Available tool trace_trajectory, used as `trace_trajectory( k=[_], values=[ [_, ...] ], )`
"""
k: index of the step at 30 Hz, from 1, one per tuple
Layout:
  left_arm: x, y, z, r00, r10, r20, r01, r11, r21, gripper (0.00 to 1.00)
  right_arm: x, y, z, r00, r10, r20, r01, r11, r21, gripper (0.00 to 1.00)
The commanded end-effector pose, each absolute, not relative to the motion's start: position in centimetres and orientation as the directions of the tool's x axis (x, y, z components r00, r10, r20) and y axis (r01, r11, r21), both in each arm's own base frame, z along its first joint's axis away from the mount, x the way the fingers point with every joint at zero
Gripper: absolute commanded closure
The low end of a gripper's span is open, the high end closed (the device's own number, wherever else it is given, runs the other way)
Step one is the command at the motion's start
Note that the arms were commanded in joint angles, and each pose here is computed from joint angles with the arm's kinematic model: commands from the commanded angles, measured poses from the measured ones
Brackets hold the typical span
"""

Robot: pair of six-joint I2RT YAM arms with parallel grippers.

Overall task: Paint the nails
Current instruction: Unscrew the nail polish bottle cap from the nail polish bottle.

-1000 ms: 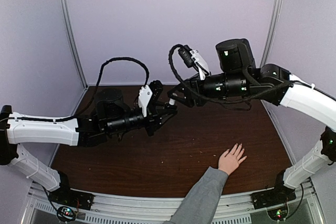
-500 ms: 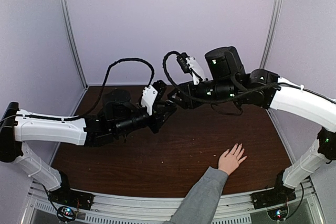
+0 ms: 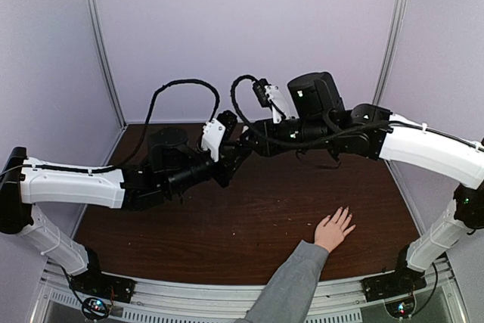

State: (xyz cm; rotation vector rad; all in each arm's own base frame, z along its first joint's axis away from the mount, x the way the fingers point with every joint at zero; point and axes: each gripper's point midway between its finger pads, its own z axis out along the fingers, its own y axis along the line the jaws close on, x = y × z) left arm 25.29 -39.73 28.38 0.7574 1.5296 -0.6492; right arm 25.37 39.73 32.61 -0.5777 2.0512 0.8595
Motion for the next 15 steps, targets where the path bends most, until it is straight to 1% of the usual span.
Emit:
trace_trajectory(
  k=[1,4,6,9,10,13,15],
  values=[
    [25.56,-40.01,31.41,0.004,0.006,-1.000,0.770,0.638,0.007,1.00,25.97,40.09,32.45,-0.579,-0.057,-0.814,-0.638,0.653,0.408,0.76],
    [25.41,-40.13,31.50,0.009,0.005,-1.000,0.776,0.630,0.010,1.00,26.22,40.10,32.44,-0.584,-0.050,-0.810,-0.635,0.650,0.418,0.79],
    [25.19,-40.24,31.51,0.013,0.007,-1.000,0.785,0.619,0.014,1.00,26.38,39.98,32.48,-0.585,-0.047,-0.810,-0.633,0.650,0.420,0.79],
    [24.92,-40.27,31.57,0.020,0.008,-1.000,0.795,0.607,0.021,1.00,26.68,39.57,32.67,-0.586,-0.037,-0.809,-0.626,0.655,0.424,0.73],
    [24.87,-40.29,31.55,0.023,0.012,-1.000,0.796,0.605,0.026,1.00,26.74,39.56,32.65,-0.588,-0.035,-0.808,-0.626,0.653,0.427,0.73],
    [24.86,-40.40,31.56,0.029,0.017,-0.999,0.797,0.603,0.033,1.00,26.74,39.64,32.69,-0.592,-0.033,-0.805,-0.627,0.647,0.435,0.77],
    [24.89,-40.47,31.58,0.030,0.017,-0.999,0.797,0.603,0.034,1.00,26.77,39.71,32.65,-0.595,-0.034,-0.803,-0.627,0.644,0.438,0.78]
  ],
)
